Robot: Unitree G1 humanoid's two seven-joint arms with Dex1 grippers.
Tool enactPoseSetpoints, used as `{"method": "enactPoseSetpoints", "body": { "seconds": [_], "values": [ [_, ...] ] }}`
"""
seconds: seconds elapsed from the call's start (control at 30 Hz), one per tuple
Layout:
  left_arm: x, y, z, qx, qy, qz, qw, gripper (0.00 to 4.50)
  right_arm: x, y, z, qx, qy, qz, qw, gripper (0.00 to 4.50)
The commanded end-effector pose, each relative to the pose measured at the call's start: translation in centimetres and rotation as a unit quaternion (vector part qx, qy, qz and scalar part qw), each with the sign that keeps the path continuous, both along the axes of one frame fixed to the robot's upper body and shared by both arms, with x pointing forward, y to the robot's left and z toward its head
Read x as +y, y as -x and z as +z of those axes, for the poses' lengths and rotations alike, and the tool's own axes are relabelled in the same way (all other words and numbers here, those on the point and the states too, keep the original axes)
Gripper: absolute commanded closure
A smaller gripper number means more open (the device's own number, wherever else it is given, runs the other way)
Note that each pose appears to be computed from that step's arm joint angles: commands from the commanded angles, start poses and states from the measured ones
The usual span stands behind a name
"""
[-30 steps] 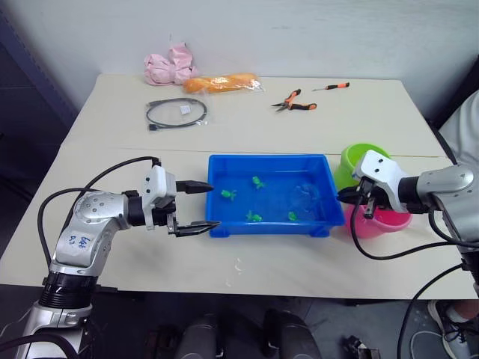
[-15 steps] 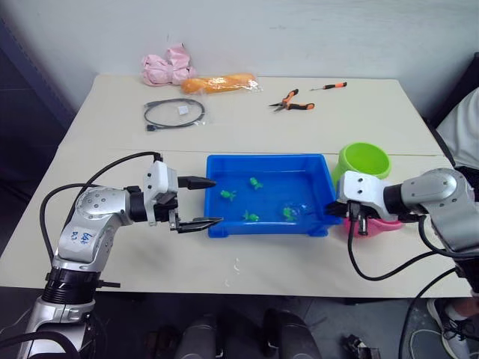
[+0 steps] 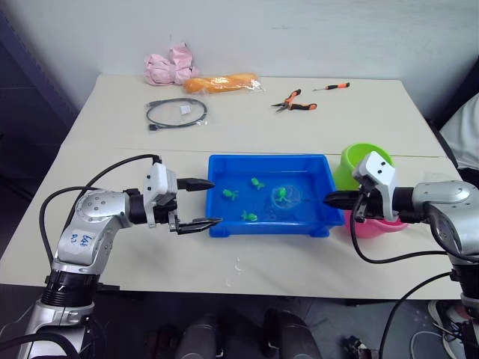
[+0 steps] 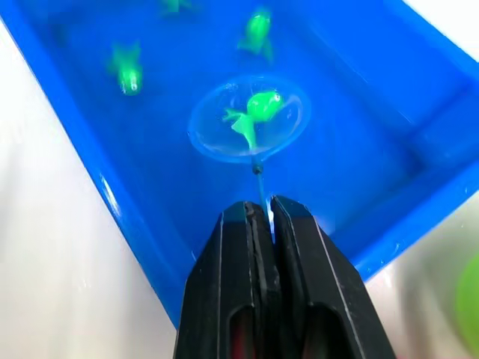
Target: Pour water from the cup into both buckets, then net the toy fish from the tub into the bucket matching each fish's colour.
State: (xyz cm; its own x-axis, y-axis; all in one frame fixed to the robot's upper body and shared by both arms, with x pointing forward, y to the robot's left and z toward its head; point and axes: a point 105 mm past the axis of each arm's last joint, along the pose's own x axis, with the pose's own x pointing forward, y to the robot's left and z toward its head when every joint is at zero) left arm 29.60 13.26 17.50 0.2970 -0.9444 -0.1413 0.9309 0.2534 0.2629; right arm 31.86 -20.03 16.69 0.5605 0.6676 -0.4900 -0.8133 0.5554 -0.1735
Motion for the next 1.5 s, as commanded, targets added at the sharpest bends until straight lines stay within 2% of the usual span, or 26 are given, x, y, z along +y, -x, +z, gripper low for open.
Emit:
{"method": "enactPoseSetpoints", "body": {
  "seconds": [0.03,0.17,0.37,0.5,0.6,0.7,0.9,1.1,1.23,1.37,1.5],
  "values": [
    [-0.4,-0.2,2.2,-0.02,0.052,0.004,0.998,0.03,-0.2,1.8,2.9,-0.067,-0.05,0.009,0.996,4.5],
    [-1.0,-0.7,3.7,-0.045,0.066,0.004,0.997,0.03,-1.3,2.9,2.5,-0.082,-0.056,-0.028,0.995,4.5],
    [-2.3,-1.3,5.6,-0.047,0.102,-0.012,0.994,0.03,-2.1,4.2,2.6,-0.109,-0.098,-0.081,0.986,4.5],
    [-2.4,-1.9,6.2,-0.055,0.121,-0.001,0.991,0.03,-3.5,5.0,4.0,-0.143,-0.123,-0.121,0.975,4.5],
    [-2.5,-2.1,6.1,-0.051,0.125,-0.001,0.991,0.03,-6.1,5.4,5.2,-0.178,-0.107,-0.159,0.965,4.5],
    [-2.7,-2.3,6.3,-0.053,0.131,-0.002,0.99,0.03,-8.8,5.3,5.9,-0.197,-0.097,-0.202,0.954,4.5],
    [-3.2,-2.8,6.7,-0.068,0.147,0.014,0.987,0.03,-13.8,3.5,5.9,-0.229,-0.074,-0.315,0.918,4.5],
    [-3.5,-2.7,6.9,-0.076,0.156,0.022,0.984,0.03,-15.0,1.8,3.6,-0.276,0.01,-0.353,0.894,4.5],
    [-3.5,-2.5,7.0,-0.077,0.162,0.025,0.983,0.03,-15.0,1.3,2.9,-0.309,0.061,-0.343,0.885,4.5],
    [-3.6,-2.4,6.8,-0.073,0.162,0.024,0.984,0.03,-14.8,0.8,3.1,-0.359,0.154,-0.317,0.864,4.5],
    [-3.7,-2.3,6.6,-0.069,0.16,0.022,0.984,0.03,-14.2,0.5,3.8,-0.412,0.267,-0.259,0.832,4.5]
  ]
}}
